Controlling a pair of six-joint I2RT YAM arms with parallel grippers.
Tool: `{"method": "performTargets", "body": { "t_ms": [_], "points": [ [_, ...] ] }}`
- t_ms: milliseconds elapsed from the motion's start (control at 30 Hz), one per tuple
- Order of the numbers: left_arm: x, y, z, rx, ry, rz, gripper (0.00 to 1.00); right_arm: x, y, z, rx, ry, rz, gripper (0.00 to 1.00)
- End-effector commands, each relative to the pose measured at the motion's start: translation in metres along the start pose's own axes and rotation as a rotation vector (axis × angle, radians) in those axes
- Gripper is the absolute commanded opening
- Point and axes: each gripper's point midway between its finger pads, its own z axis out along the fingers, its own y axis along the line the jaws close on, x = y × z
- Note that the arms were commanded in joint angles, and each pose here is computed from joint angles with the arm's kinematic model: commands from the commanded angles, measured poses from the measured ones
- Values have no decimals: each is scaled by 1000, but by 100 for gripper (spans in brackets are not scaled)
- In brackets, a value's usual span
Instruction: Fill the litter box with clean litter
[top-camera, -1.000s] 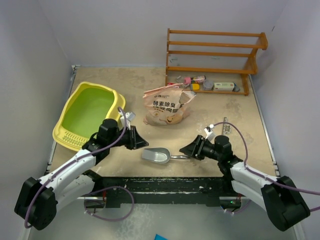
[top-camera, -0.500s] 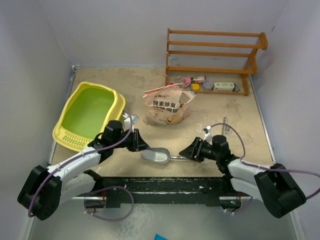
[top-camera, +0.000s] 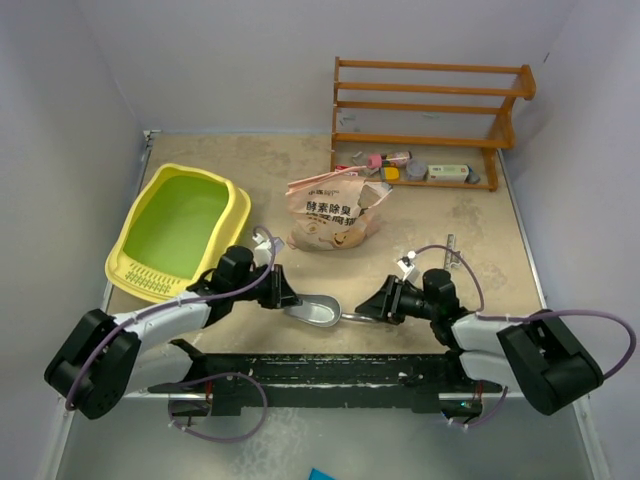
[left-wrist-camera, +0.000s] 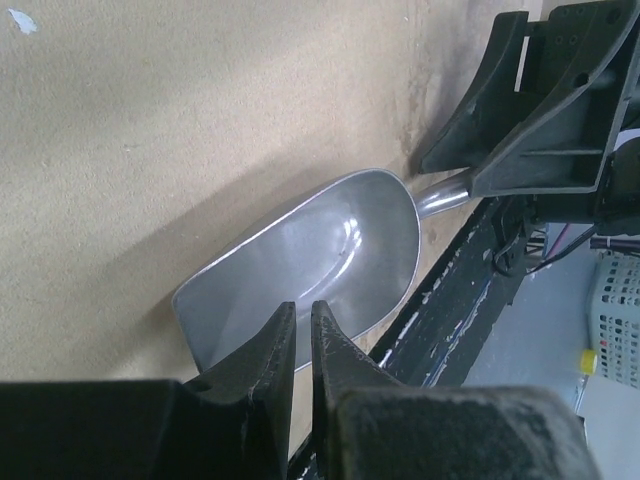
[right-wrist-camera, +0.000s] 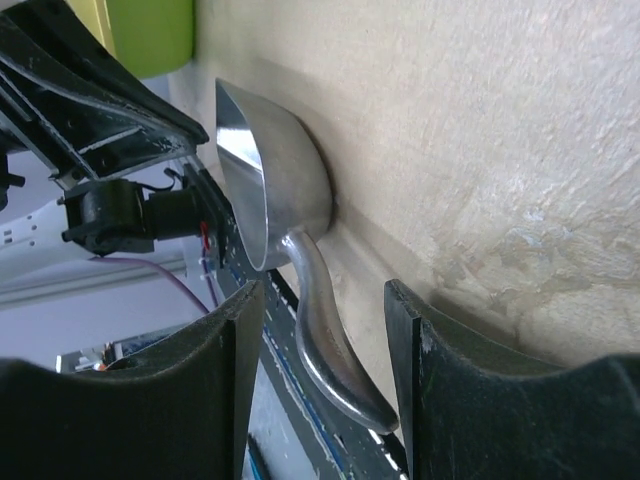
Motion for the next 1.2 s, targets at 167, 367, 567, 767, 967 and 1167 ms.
{"method": "performTargets", "body": {
  "t_ms": [167,367,567,767,967,1167],
  "points": [
    [-1,-3,12,12,-14,31,14,10,13,1,-63,111,-28,55],
    [2,0,21,4,3,41,14,12,17,0,-79,133,-55,56],
    [7,-2,31,8,21,50,14,11,19,3,-90,146,-47,54],
    [14,-9,42,16,38,63,14,3,26,6,-111,116,-50,51],
    [21,-17,57,31,62,81,14,-18,40,10,-117,51,-75,49],
    [24,-24,71,60,79,87,14,-23,34,18,-93,51,-101,50]
  ]
}}
